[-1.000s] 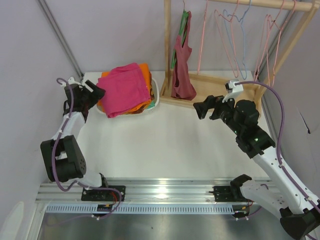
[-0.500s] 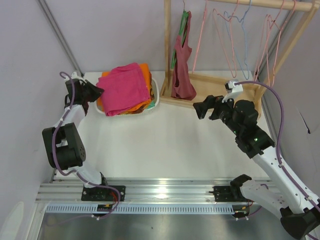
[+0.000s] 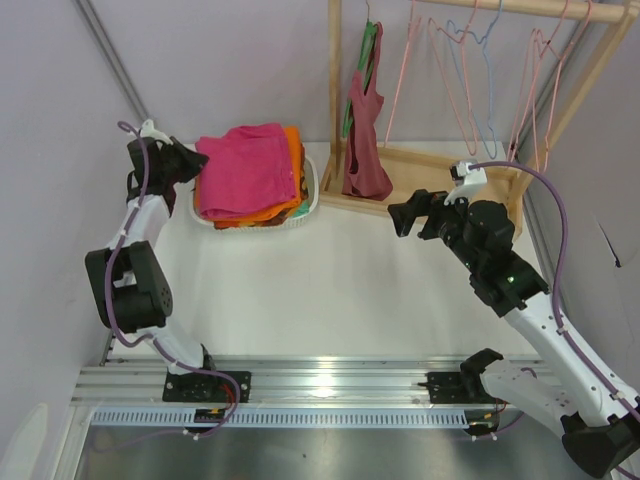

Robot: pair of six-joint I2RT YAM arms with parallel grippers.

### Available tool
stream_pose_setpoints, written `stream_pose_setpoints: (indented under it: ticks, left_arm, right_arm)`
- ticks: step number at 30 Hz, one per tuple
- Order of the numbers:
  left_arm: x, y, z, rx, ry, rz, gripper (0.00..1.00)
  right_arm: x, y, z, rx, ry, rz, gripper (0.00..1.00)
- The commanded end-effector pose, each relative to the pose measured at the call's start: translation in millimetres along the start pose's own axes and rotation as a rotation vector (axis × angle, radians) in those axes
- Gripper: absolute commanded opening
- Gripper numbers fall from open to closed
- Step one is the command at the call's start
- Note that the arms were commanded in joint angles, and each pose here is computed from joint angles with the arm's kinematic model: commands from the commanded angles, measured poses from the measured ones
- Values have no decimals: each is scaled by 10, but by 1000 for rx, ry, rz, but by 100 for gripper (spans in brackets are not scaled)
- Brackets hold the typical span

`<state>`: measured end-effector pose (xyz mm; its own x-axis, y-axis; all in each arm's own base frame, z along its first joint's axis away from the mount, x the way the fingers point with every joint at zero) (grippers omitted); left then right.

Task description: Remove the trousers from the hanger

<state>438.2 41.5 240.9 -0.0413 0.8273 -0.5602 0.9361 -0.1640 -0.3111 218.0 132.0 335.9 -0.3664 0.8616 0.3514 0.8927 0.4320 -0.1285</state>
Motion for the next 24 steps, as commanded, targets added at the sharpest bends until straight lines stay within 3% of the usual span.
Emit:
stream_pose_setpoints:
  ticks: [1, 4, 13, 17, 20, 21, 24]
  left_arm:
    - [-559, -105, -501, -171, 146, 179, 0]
    - [-634, -68, -546, -186, 189, 171, 0]
    - [-343, 260, -257, -60, 150, 103, 0]
    - [-251, 258, -236, -45, 170, 32, 6]
    - [-259, 206, -284, -34, 197, 1, 25]
    - [-240, 167, -247, -3, 195, -22, 42]
    - [-303, 34, -390, -41, 214, -69, 73]
  right_arm:
    - [59, -4, -150, -51, 4, -8, 99]
    - [54, -20, -148, -53, 2, 0, 99]
    - [23, -50, -107, -45, 7, 21, 99]
    - [-1, -37, -89, -37, 17, 47, 99]
    - [-9, -12, -79, -31, 16, 56, 99]
    - [-7, -7, -82, -30, 20, 58, 100]
    - [2, 46, -34, 1, 37, 57, 99]
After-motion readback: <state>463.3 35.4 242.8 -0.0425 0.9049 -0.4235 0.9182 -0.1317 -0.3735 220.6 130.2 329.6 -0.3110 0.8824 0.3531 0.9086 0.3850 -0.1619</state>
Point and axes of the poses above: each gripper's point midway between its finger pads, its own y axis out along the fingers, its own x axis along the line the jaws close on, z = x × y, the point moved 8 cm from there along -y, back along the fingers, and after that the axes turned 2 degrees about y, right-handed, at the moved point
